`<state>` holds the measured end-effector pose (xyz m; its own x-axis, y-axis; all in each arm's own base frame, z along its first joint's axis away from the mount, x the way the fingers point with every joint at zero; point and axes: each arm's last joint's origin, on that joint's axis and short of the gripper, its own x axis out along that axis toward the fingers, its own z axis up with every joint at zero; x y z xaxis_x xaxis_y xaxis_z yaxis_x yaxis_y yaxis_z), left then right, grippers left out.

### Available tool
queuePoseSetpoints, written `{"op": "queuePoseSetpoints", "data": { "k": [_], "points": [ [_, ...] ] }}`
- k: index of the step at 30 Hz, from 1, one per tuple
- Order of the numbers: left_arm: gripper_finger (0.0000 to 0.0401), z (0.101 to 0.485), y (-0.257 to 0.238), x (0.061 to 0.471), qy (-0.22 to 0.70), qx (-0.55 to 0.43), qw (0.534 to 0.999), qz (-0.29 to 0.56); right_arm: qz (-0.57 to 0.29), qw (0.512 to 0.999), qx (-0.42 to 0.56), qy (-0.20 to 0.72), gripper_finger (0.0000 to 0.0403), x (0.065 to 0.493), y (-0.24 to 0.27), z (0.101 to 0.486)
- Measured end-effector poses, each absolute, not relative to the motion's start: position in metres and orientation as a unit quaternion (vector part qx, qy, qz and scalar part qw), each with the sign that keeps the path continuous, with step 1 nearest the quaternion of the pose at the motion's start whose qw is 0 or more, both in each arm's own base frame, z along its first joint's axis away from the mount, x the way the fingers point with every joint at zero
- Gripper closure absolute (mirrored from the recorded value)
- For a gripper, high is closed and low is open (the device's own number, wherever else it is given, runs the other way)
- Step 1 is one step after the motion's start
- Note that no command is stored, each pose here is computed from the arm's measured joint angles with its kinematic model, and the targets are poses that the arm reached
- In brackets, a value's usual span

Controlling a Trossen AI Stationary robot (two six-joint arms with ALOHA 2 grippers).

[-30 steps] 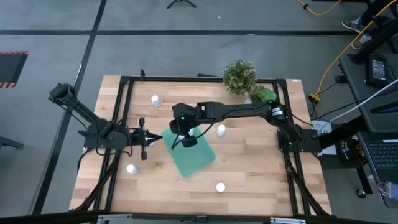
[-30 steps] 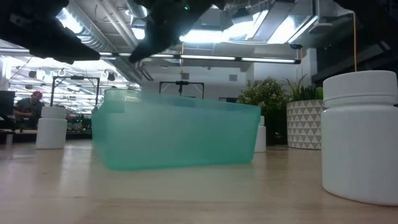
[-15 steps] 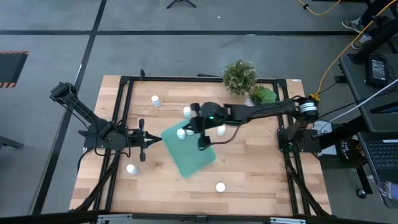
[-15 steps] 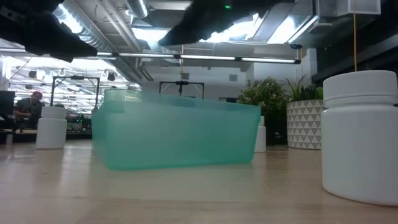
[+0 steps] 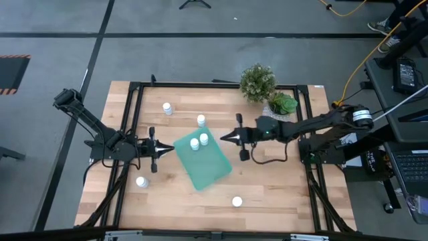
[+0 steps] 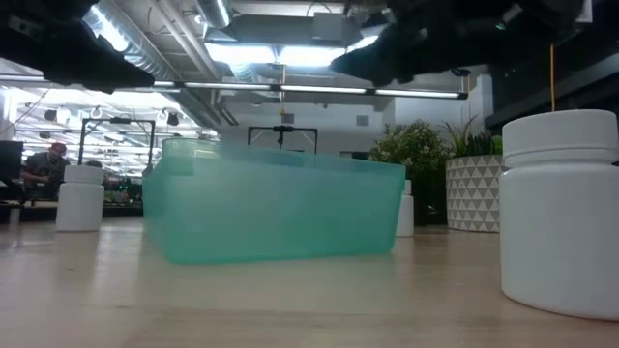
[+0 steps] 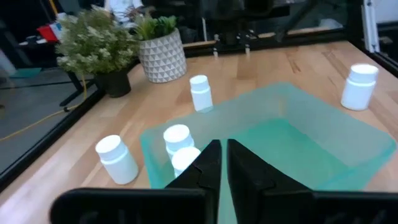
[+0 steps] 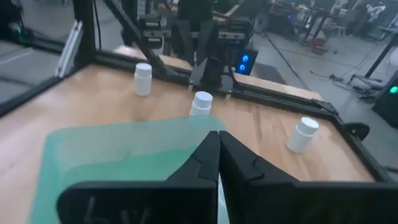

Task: Pick and place pill bottles into a basket
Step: Put the white medicine bottle into the green bin

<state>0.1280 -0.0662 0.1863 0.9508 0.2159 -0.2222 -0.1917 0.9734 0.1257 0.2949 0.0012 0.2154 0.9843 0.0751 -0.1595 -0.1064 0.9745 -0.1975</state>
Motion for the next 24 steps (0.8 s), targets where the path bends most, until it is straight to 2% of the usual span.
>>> {"op": "queuePoseSetpoints", "data": {
  "k": [5,12,16,20,24],
  "points": [
    [0.0324,0.188,-0.064,0.129,0.109,0.044,0.986,0.118,0.04,0.995,-0.084,0.029,0.0392,0.275,0.001,0.207],
    [0.0218,0.188,-0.063,0.129,0.108,0.048,0.984,0.13,0.021,0.997,-0.065,0.033,0.0392,0.272,0.0,0.203],
    [0.017,0.188,-0.062,0.129,0.112,0.095,0.979,0.14,0.018,0.997,-0.065,0.031,0.0392,0.271,0.0,0.204],
    [0.0144,0.189,-0.062,0.129,0.114,0.11,0.977,0.141,0.017,0.997,-0.065,0.027,0.0391,0.27,0.0,0.206],
    [0.0139,0.193,-0.063,0.13,0.098,0.042,0.983,0.15,0.017,0.997,-0.065,0.024,0.0391,0.27,0.0,0.207]
  ]
}}
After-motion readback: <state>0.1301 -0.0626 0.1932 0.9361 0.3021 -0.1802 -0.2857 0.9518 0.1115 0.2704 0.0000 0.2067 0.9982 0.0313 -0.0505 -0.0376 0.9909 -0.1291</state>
